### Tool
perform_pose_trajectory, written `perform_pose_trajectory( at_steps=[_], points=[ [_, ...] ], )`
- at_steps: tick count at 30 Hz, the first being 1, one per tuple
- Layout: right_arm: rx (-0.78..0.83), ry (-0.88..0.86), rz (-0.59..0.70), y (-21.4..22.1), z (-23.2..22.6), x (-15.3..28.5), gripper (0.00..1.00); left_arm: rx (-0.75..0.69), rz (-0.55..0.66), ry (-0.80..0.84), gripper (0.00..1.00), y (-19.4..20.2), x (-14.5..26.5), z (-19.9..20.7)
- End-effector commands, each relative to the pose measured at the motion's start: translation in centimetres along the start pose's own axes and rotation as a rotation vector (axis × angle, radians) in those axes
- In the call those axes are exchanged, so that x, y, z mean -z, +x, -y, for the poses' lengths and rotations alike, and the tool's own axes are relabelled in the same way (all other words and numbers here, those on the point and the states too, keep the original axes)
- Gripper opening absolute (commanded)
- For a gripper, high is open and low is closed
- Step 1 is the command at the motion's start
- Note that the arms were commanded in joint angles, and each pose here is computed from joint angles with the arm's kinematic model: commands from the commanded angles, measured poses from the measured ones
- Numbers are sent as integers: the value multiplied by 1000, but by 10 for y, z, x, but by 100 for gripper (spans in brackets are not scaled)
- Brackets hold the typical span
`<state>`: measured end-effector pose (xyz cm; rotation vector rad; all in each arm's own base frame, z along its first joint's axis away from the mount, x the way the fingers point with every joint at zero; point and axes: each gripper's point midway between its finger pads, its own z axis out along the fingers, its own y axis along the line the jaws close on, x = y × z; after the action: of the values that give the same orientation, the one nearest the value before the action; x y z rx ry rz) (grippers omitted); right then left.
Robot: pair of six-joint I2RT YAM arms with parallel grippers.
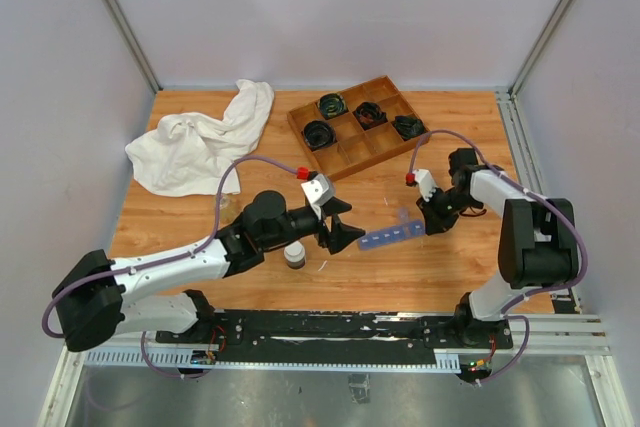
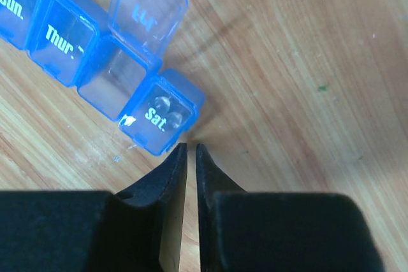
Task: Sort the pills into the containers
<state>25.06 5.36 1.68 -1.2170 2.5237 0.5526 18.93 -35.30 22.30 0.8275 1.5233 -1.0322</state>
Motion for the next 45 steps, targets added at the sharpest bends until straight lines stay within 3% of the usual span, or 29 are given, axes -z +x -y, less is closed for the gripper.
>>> perform_pose_trajectory(
  at_steps=[1, 17, 25, 30, 35, 39, 45],
  points=[
    [19, 29, -34, -9, 2, -6, 11, 57, -21, -68, 76, 7, 13, -9],
    [227, -124, -3, -41, -54, -2, 12, 144, -10, -96, 76, 11, 40, -5],
    [310, -31, 40, -48, -58, 33, 18, 185, -38, -116, 77, 17, 48, -5],
    [405, -4, 219, -85, -86, 84, 30, 190, -39, -209, 78, 17, 60, -18],
    [502, -25, 479, -126, -128, 135, 57, 177, -29, -282, 84, 14, 71, -29],
    [539, -77, 662, -148, -158, 157, 77, 125, -47, -371, 98, 16, 76, -46],
    [568, -147, 841, -169, -182, 172, 92, 167, 8, -410, 99, -6, 90, -88]
  ],
)
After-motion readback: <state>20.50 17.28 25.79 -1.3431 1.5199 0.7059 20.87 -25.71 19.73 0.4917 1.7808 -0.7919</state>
